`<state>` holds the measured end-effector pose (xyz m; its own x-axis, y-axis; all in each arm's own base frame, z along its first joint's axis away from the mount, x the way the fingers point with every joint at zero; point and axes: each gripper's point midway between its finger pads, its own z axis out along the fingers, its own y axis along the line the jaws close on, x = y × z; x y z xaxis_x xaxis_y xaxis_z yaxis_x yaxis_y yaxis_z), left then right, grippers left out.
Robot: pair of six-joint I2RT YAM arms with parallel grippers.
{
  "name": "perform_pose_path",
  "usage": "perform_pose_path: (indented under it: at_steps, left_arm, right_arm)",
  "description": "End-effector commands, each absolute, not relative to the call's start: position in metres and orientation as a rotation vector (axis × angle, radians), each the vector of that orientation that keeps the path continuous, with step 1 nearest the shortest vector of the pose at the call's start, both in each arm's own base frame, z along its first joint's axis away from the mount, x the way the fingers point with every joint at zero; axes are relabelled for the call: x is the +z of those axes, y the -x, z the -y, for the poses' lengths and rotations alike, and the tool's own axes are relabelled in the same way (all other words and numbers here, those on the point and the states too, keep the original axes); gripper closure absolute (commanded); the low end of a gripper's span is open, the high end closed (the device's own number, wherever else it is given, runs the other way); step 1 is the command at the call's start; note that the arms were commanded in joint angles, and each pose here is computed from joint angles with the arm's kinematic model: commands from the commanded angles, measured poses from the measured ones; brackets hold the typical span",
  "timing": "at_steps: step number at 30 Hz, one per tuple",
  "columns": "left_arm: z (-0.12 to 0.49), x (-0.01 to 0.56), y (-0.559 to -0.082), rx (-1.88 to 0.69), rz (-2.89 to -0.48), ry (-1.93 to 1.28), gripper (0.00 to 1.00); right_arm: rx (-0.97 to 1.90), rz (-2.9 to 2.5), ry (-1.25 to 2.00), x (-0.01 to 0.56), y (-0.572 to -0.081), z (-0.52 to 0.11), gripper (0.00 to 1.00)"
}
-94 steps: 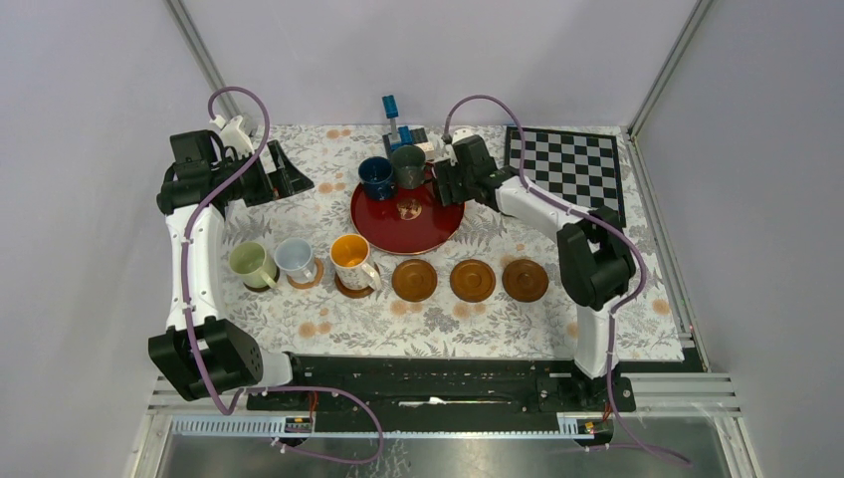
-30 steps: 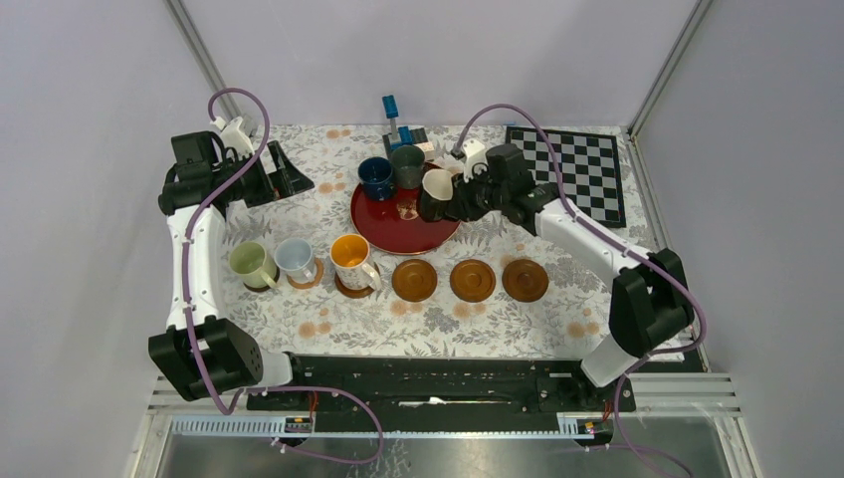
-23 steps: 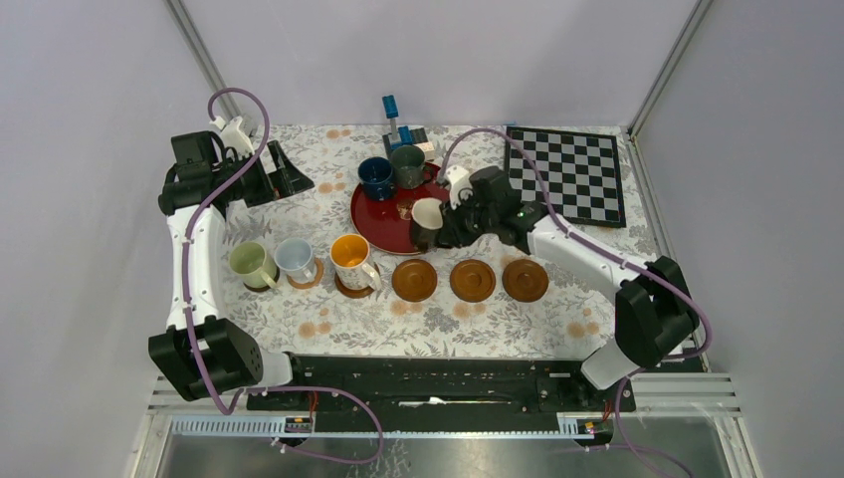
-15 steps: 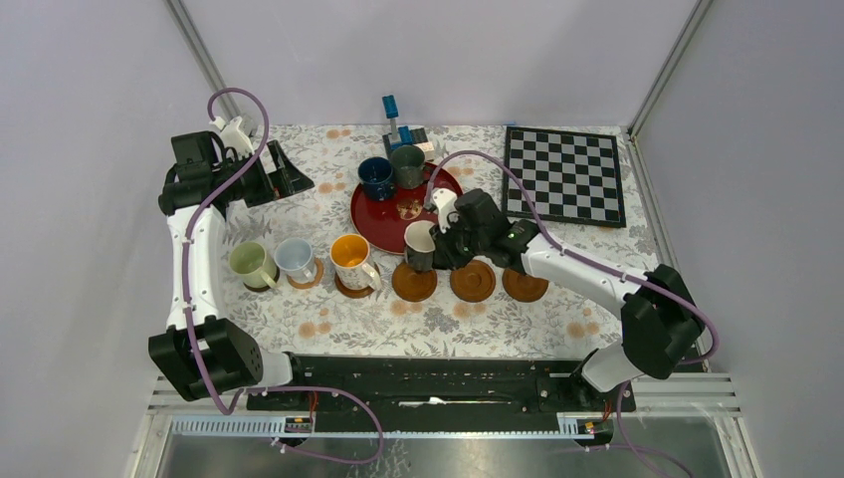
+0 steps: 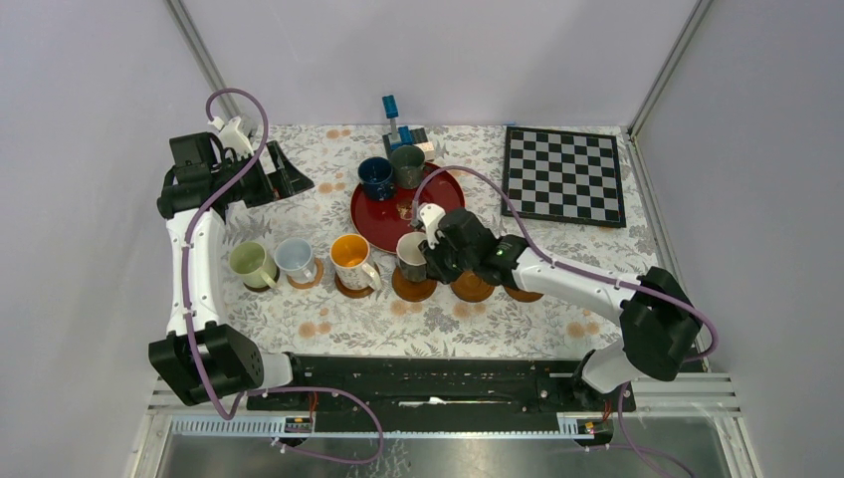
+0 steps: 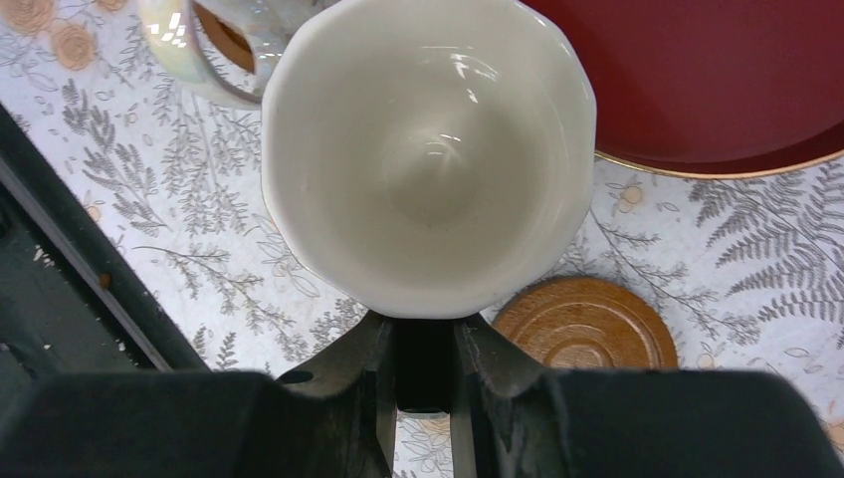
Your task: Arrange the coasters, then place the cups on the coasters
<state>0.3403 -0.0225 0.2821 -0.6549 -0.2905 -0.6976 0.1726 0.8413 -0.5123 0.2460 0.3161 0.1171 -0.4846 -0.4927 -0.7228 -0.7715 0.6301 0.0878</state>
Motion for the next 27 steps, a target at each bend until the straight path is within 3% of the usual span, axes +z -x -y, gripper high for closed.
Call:
perform_pose_path:
  at_steps: [1, 27]
  left_arm:
    - [0.021, 0.295, -0.343, -0.690, -2.121, 0.061, 0.01]
    - [0.021, 0.295, -0.342, -0.681, -2.119, 0.063, 0.01]
  right_arm:
    - [0.582, -2.020, 0.944, 0.153, -0.253, -0.342, 1.00]
    - [0.558, -2.072, 0.933, 0.123, -0.254, -0.347, 1.00]
